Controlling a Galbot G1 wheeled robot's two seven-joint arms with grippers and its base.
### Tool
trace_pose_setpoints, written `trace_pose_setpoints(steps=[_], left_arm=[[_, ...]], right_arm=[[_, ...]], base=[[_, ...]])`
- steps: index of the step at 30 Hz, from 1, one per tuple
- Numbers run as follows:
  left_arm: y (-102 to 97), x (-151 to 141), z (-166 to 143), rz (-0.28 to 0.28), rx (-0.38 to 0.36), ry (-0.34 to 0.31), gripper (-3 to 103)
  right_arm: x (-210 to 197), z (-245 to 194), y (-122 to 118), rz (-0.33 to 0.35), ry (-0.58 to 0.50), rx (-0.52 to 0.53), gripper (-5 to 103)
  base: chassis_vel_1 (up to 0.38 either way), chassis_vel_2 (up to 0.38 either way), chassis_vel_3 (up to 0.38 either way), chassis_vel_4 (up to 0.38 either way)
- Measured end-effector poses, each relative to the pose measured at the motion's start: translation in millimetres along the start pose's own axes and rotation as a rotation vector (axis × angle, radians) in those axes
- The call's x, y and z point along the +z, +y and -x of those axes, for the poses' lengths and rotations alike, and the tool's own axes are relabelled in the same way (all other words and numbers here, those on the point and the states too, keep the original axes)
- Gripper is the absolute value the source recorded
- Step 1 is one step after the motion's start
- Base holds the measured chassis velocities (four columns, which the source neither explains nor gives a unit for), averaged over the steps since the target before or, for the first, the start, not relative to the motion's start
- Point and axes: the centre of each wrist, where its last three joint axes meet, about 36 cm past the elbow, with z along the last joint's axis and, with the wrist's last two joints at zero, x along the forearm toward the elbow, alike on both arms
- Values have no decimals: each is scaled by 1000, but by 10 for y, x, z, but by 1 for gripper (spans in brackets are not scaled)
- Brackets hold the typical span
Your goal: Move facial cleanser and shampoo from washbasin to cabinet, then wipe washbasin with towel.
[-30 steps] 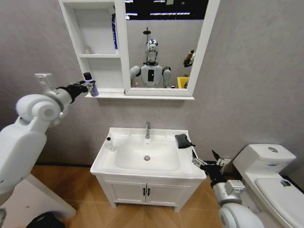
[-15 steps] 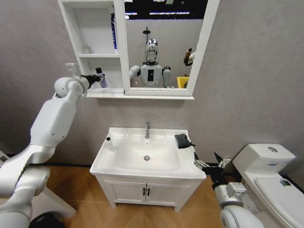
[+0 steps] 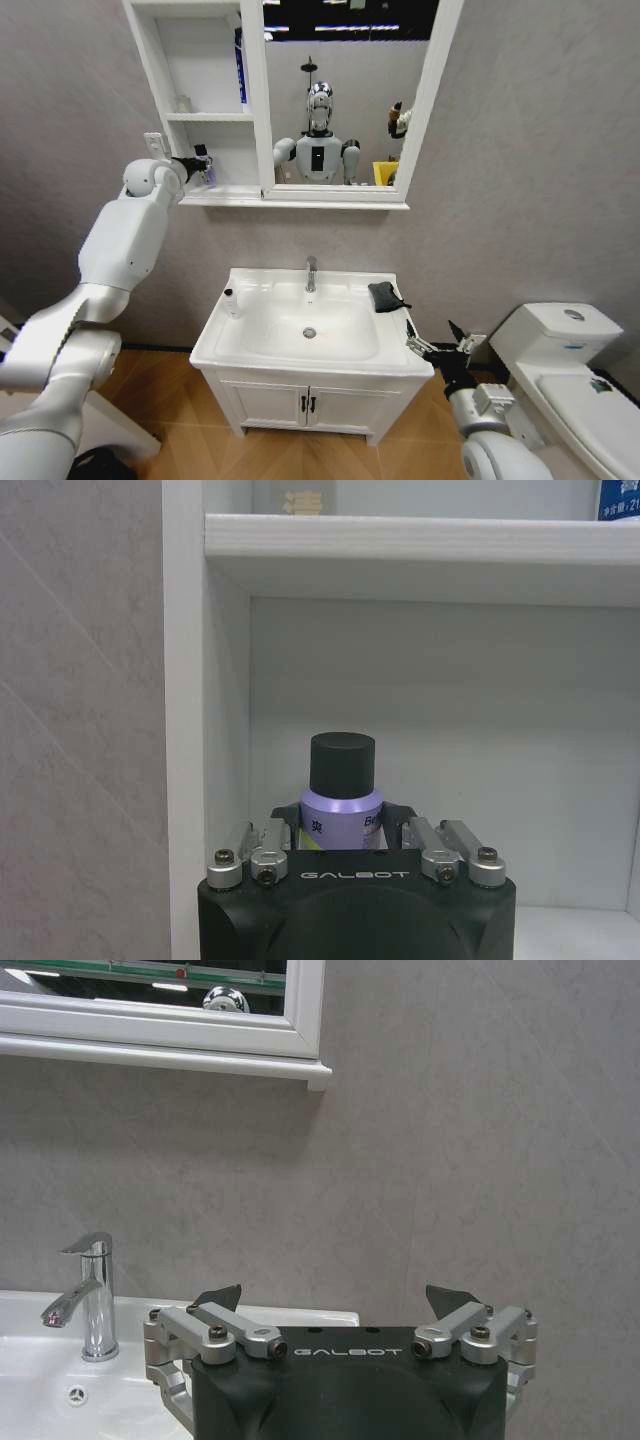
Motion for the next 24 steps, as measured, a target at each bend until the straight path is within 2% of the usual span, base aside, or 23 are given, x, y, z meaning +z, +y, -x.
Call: trace_pose_setpoints(steps=[2, 4, 7, 8, 10, 11, 12, 13, 15, 16, 18, 19, 23, 24], left_arm=[[-11, 34, 4, -5, 4, 3, 40], [-18, 40, 8, -7, 5, 4, 42], [-15, 56, 30, -16, 6, 4, 58], [-15, 56, 30, -16, 6, 4, 58], [-1, 40, 32, -24, 7, -8, 69], [-1, 40, 32, -24, 7, -8, 69], [4, 20, 19, -29, 8, -21, 75], [4, 20, 19, -29, 8, -21, 75], [15, -17, -87, -33, 9, -49, 86], [15, -17, -87, -33, 9, -49, 86], [-1, -5, -362, -31, 18, -70, 96], [-1, -5, -362, -31, 18, -70, 96], [-43, 164, -1096, -11, 24, -108, 100], [-43, 164, -1096, -11, 24, -108, 100]], right_arm=[[-9, 12, -10, -1, -4, -2, 100], [-11, 15, -10, -1, -5, -2, 100], [-10, 13, -9, 0, -3, -1, 100], [-10, 13, -9, 0, -3, -1, 100], [-8, 10, -8, -1, -1, -1, 100], [-8, 10, -8, -1, -1, -1, 100], [-6, 8, -8, -1, -1, 0, 100], [-6, 8, -8, -1, -1, 0, 100], [-8, 5, -6, -1, -1, 2, 100], [-8, 5, -6, -1, -1, 2, 100], [-14, -1, -12, -2, -2, 8, 100], [-14, -1, -12, -2, -2, 8, 100], [-13, 15, -12, -2, -4, 10, 100], [-13, 15, -12, -2, -4, 10, 100]], base=[[0, 0, 0, 0], [0, 0, 0, 0], [0, 0, 0, 0], [0, 0, 0, 0], [0, 0, 0, 0], [0, 0, 0, 0], [0, 0, 0, 0], [0, 0, 0, 0], [0, 0, 0, 0], [0, 0, 0, 0], [0, 0, 0, 0], [0, 0, 0, 0], [0, 0, 0, 0], [0, 0, 0, 0]])
